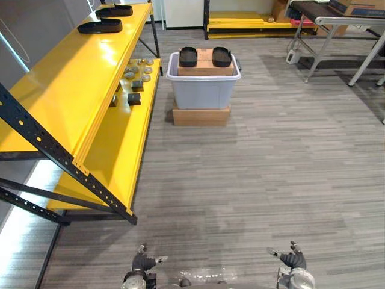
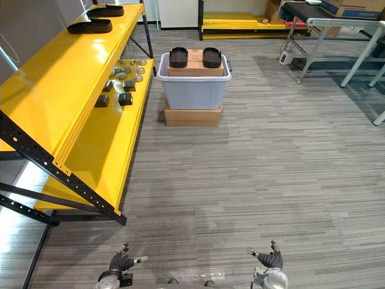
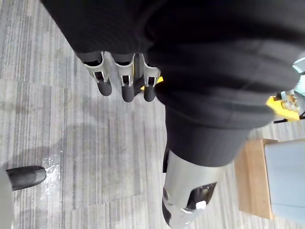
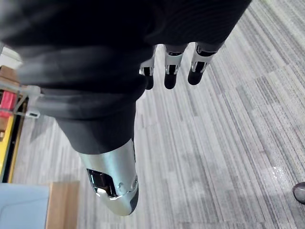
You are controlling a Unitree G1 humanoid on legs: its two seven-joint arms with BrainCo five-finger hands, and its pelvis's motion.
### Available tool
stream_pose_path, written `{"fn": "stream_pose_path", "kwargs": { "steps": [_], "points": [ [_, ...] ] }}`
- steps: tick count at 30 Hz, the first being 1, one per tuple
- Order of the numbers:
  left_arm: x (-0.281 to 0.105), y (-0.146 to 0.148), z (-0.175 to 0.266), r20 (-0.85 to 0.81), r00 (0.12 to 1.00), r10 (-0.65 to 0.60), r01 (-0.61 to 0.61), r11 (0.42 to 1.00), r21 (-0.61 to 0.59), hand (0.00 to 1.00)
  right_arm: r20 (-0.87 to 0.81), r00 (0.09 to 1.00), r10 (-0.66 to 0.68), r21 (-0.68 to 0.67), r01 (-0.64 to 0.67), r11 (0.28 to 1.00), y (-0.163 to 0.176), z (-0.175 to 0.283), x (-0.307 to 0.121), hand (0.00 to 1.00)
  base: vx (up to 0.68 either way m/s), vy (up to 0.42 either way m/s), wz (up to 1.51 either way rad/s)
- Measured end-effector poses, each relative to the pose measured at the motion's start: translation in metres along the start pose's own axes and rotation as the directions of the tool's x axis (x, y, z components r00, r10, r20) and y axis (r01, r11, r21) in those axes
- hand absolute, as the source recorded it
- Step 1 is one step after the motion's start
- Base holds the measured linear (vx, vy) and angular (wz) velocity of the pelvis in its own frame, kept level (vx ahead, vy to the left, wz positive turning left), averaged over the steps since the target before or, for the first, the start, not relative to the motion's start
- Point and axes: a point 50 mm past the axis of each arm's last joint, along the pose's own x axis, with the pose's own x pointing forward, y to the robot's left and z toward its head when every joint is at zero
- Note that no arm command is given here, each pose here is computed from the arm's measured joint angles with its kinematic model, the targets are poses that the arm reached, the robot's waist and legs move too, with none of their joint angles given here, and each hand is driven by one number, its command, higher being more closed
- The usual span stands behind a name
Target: Walk over and take plastic housings, then place them on the shelf
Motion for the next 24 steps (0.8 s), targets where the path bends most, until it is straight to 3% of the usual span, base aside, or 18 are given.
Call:
{"fn": "stream_pose_path", "kwargs": {
  "steps": [6, 24],
  "points": [
    [-0.001, 0.008, 0.002, 0.018, 0.999, 0.033, -0.033, 0.999, -0.013, 0.00, 0.027, 1.000, 0.009, -0.065, -0.008, 0.998, -0.004, 0.005, 0.001, 0.00, -0.04, -0.040, 0.04],
    [-0.005, 0.010, 0.007, 0.054, 0.998, 0.037, -0.036, 0.999, -0.027, 0.00, 0.032, 0.999, -0.011, -0.041, 0.012, 0.999, -0.006, 0.009, 0.004, 0.00, -0.02, -0.025, 0.02]
  ]
}}
